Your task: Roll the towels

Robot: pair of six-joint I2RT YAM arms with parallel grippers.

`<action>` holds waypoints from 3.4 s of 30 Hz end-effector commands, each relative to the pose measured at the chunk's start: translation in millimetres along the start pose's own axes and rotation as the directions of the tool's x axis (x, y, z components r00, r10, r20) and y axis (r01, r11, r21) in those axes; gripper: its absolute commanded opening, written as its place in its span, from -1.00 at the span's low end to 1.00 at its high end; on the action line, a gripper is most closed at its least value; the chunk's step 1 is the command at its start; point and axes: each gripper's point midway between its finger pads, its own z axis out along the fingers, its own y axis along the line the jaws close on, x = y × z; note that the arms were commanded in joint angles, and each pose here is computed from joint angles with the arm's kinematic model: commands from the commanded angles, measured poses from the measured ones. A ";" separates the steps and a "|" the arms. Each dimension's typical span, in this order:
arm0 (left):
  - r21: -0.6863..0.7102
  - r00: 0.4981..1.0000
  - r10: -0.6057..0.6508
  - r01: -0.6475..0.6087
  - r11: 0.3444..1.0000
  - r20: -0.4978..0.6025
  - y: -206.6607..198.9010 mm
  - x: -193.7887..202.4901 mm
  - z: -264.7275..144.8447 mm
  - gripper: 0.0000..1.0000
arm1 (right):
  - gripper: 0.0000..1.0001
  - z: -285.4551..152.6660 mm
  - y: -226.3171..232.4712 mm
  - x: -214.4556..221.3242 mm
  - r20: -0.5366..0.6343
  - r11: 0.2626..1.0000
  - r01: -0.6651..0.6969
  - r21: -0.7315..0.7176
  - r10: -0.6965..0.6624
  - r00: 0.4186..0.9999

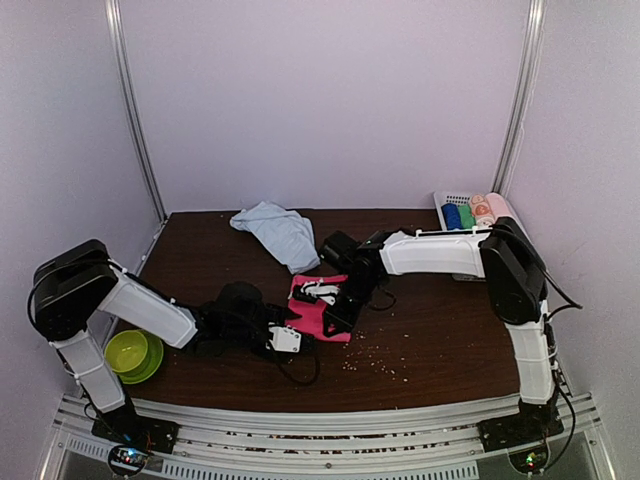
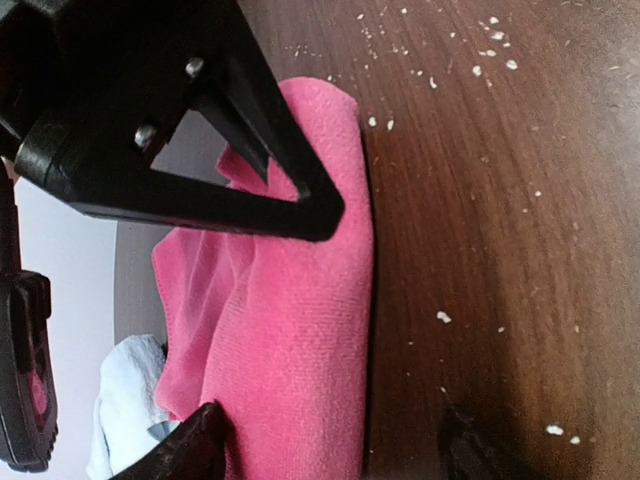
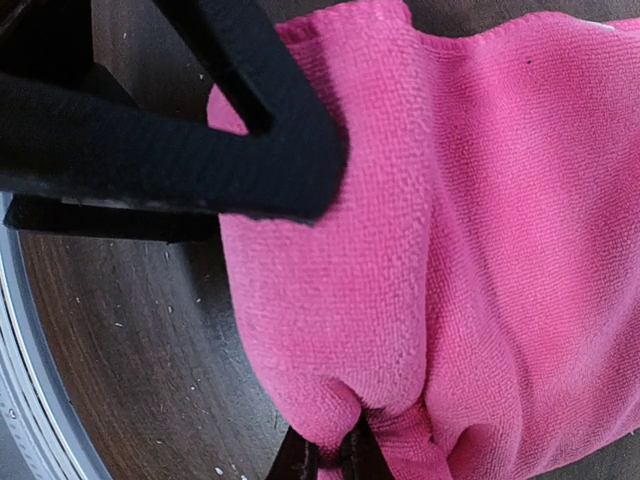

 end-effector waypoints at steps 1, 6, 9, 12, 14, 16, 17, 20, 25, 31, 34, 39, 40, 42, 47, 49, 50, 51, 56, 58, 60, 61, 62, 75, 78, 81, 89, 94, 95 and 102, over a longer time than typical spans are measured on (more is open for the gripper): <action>-0.088 0.999 0.006 -0.010 0.996 -0.046 23.6 0.7 9.7 0.50 | -0.92 16.7 -0.4 25.3 -0.103 0.998 -0.056 -0.030 0.053 0.993; -0.041 0.995 0.016 -0.020 0.999 -0.097 16.3 9.0 17.3 0.38 | -0.92 17.6 -1.9 27.2 -0.113 0.998 -0.055 -0.031 0.052 0.992; 0.014 0.993 0.016 -0.015 1.000 -0.117 6.8 13.0 20.5 0.03 | -0.92 17.7 -3.7 29.7 -0.121 0.998 -0.059 -0.031 0.055 0.991; 0.052 0.990 0.019 -0.011 0.999 -0.138 -2.3 18.1 23.4 -0.31 | -0.92 14.9 -5.3 30.9 -0.121 0.998 -0.061 -0.029 0.057 0.991; 0.066 0.989 0.018 -0.008 0.998 -0.146 -5.1 20.0 24.2 -0.42 | -0.92 13.5 -7.3 32.7 -0.123 0.998 -0.065 -0.024 0.062 0.991; 0.092 0.988 0.019 -0.004 0.996 -0.156 -8.6 21.5 24.4 -0.53 | -0.90 11.0 -8.9 33.4 -0.119 0.998 -0.067 -0.020 0.064 0.991; 0.106 0.987 0.018 -0.001 0.994 -0.161 -10.4 21.9 24.4 -0.59 | -0.87 8.8 -9.3 32.9 -0.114 0.998 -0.065 -0.016 0.063 0.991; 0.141 0.985 0.015 0.009 0.990 -0.172 -14.3 22.2 23.7 -0.81 | -0.77 1.4 -11.5 32.7 -0.103 0.998 -0.066 0.001 0.066 0.993; 0.220 0.983 -0.015 0.056 0.974 -0.183 -20.1 18.2 20.6 -1.00 | -0.27 -19.0 -20.0 31.8 -0.065 0.995 -0.071 0.076 0.076 0.995; 0.334 0.979 -0.092 0.150 0.931 -0.183 -27.4 8.2 14.9 -1.00 | 0.30 -59.5 -34.9 31.7 0.038 0.972 -0.103 0.212 0.097 0.995; 0.391 0.970 -0.151 0.217 0.894 -0.192 -29.4 5.5 11.1 -1.00 | 0.44 -80.9 -43.1 33.7 0.099 0.952 -0.135 0.274 0.112 0.989; 0.437 0.947 -0.244 0.315 0.842 -0.211 -26.0 2.6 10.5 -1.00 | 0.50 -107.2 -55.8 42.8 0.190 0.915 -0.189 0.356 0.127 0.973; 0.450 0.939 -0.265 0.338 0.827 -0.218 -25.6 2.4 10.6 -1.00 | 0.50 -111.4 -55.9 43.0 0.209 0.911 -0.189 0.368 0.117 0.971; 0.464 0.921 -0.316 0.389 0.796 -0.230 -19.0 1.8 12.3 -1.00 | 0.50 -117.7 -53.7 42.6 0.246 0.907 -0.180 0.381 0.089 0.965; 0.491 0.857 -0.436 0.515 0.703 -0.275 -8.0 7.1 15.9 -1.00 | 0.52 -117.4 -46.4 44.7 0.299 0.912 -0.139 0.386 0.019 0.954; 0.499 0.830 -0.478 0.556 0.664 -0.288 -1.7 10.4 16.6 -1.00 | 0.54 -115.1 -36.7 40.8 0.321 0.928 -0.096 0.360 -0.027 0.947; 0.507 0.818 -0.492 0.572 0.644 -0.298 -1.6 11.1 17.0 -1.00 | 0.57 -114.8 -33.3 37.6 0.331 0.930 -0.077 0.361 -0.051 0.942; 0.511 0.806 -0.503 0.588 0.627 -0.311 -0.9 12.8 18.0 -1.00 | 0.58 -113.3 -30.3 36.1 0.332 0.928 -0.058 0.369 -0.073 0.941; 0.545 0.740 -0.562 0.662 0.514 -0.369 2.4 16.7 21.6 -1.00 | 0.59 -98.3 -17.5 27.1 0.270 0.891 0.061 0.451 -0.201 0.942; 0.566 0.710 -0.585 0.687 0.456 -0.392 3.0 17.5 21.0 -1.00 | 0.59 -92.3 -11.8 21.3 0.264 0.870 0.101 0.482 -0.254 0.931; 0.569 0.684 -0.597 0.710 0.415 -0.419 3.7 21.5 22.5 -1.00 | 0.59 -89.2 -6.4 14.8 0.271 0.854 0.129 0.503 -0.298 0.915; 0.572 0.675 -0.602 0.717 0.400 -0.425 6.2 22.0 23.9 -1.00 | 0.59 -86.9 -4.3 12.9 0.270 0.845 0.144 0.515 -0.319 0.908; 0.574 0.663 -0.609 0.725 0.380 -0.435 6.3 23.2 24.7 -1.00 | 0.59 -84.2 -1.5 11.7 0.261 0.832 0.167 0.529 -0.347 0.901; 0.596 0.573 -0.647 0.772 0.221 -0.503 9.1 36.1 29.4 -1.00 | 0.57 -47.7 12.2 -8.4 0.056 0.648 0.390 0.654 -0.556 0.829; 0.593 0.562 -0.649 0.778 0.206 -0.513 7.9 39.1 31.3 -1.00 | 0.57 -43.3 4.8 -17.0 0.008 0.616 0.397 0.681 -0.549 0.836; 0.590 0.557 -0.648 0.782 0.200 -0.520 6.4 40.8 31.4 -1.00 | 0.56 -38.3 -0.7 -21.7 -0.018 0.597 0.401 0.695 -0.543 0.839; 0.598 0.546 -0.648 0.783 0.170 -0.531 6.7 40.1 30.0 -1.00 | 0.37 -22.1 -11.1 -20.8 -0.094 0.587 0.432 0.685 -0.518 0.851; 0.607 0.543 -0.650 0.780 0.156 -0.532 6.3 39.2 28.9 -1.00 | 0.18 -10.1 -14.9 -13.6 -0.136 0.603 0.446 0.661 -0.488 0.862; 0.607 0.542 -0.650 0.780 0.154 -0.532 5.9 39.4 28.9 -1.00 | 0.15 -8.3 -15.1 -12.2 -0.144 0.607 0.450 0.655 -0.484 0.863; 0.609 0.550 -0.649 0.776 0.164 -0.526 7.3 40.8 26.7 -0.94 | -0.46 2.6 -20.1 -4.2 -0.173 0.642 0.442 0.626 -0.439 0.882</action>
